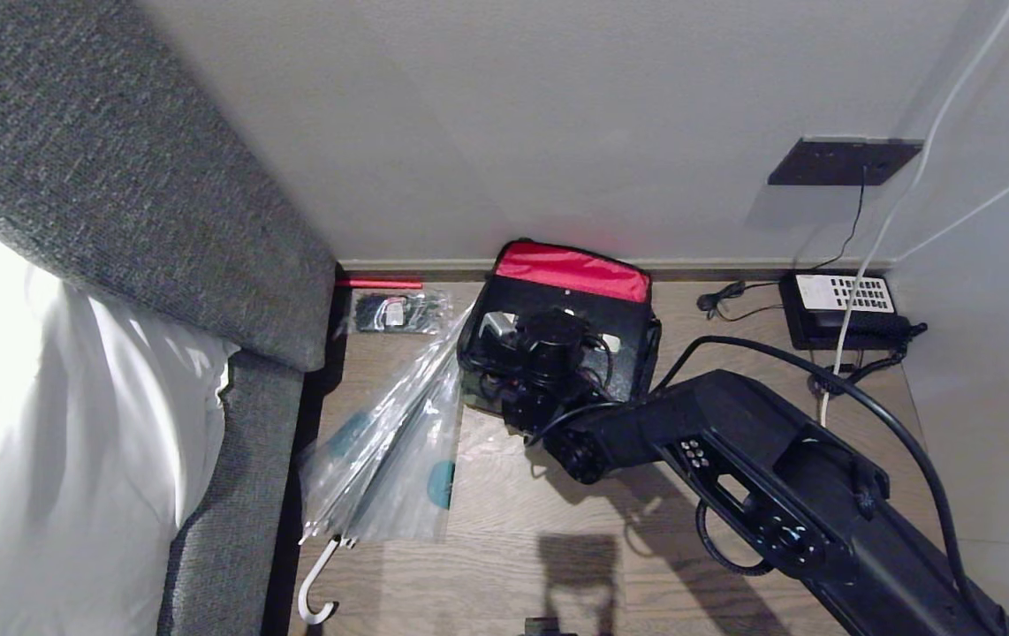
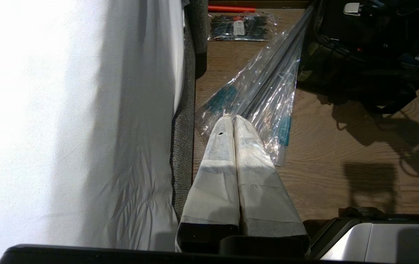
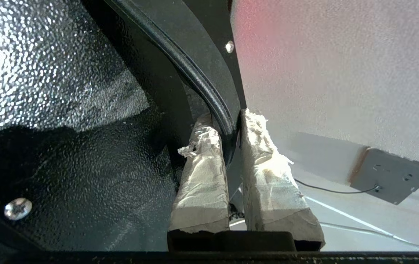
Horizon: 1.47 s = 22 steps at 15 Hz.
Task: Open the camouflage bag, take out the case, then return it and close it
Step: Grip the handle
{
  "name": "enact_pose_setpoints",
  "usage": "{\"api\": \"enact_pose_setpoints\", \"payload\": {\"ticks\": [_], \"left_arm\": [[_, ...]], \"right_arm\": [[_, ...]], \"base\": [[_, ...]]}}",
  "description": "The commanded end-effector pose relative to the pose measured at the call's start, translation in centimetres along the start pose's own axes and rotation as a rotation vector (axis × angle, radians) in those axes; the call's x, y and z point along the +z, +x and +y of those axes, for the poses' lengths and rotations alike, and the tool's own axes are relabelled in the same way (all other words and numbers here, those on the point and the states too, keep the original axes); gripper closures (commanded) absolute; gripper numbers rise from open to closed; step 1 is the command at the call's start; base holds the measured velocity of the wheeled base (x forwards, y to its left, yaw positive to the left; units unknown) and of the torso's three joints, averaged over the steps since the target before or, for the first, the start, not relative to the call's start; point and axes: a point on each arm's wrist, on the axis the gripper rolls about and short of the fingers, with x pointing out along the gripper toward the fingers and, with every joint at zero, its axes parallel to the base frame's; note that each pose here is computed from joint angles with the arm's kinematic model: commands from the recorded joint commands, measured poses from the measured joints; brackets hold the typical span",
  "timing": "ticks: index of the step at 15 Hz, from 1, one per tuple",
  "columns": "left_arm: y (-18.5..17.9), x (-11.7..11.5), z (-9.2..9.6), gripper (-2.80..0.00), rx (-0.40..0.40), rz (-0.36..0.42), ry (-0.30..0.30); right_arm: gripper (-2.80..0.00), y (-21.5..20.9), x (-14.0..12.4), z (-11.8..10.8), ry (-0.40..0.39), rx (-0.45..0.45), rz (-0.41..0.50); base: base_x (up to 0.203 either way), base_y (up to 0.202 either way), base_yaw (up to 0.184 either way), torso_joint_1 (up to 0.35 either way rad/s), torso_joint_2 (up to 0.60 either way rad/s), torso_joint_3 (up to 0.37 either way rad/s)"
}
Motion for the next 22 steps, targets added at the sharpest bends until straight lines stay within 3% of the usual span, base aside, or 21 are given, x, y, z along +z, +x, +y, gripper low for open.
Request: {"api": "enact_pose_setpoints", "payload": {"ticks": [1,9,11,14,19,20,22], "left_arm": [[0.0,0.0,0.0,0.00,0.000,0.001,0.000],[0.0,0.0,0.0,0.00,0.000,-0.002,0.000],[0.0,0.0,0.0,0.00,0.000,-0.001,0.000],[0.0,0.0,0.0,0.00,0.000,-0.001,0.000],[0.0,0.0,0.0,0.00,0.000,0.000,0.000],[0.0,0.0,0.0,0.00,0.000,-0.001,0.000],[0.0,0.0,0.0,0.00,0.000,-0.002,0.000]], "right_arm": [[0.00,-0.1,-0.2,0.9,-0.019,0.008,0.008],[0.00,-0.2,-1.3,4.4,-0.086,0.078,0.003],[0.00,-0.4,-2.0,6.1,-0.033,0.115,-0.011],[0.00,-0.8,-3.1,8.3,-0.033,0.168,0.005],[0.00,-0.4,-3.6,9.3,-0.068,0.196,0.019],[-2.80,-0.5,-3.7,9.6,-0.079,0.207,0.013],[-2.80,-0.7,-3.7,9.9,-0.086,0.236,-0.026]], "base": [[0.000,0.000,0.000,0.000,0.00,0.000],[0.000,0.000,0.000,0.000,0.00,0.000],[0.000,0.000,0.000,0.000,0.00,0.000],[0.000,0.000,0.000,0.000,0.00,0.000],[0.000,0.000,0.000,0.000,0.00,0.000],[0.000,0.000,0.000,0.000,0.00,0.000],[0.000,0.000,0.000,0.000,0.00,0.000]]}}
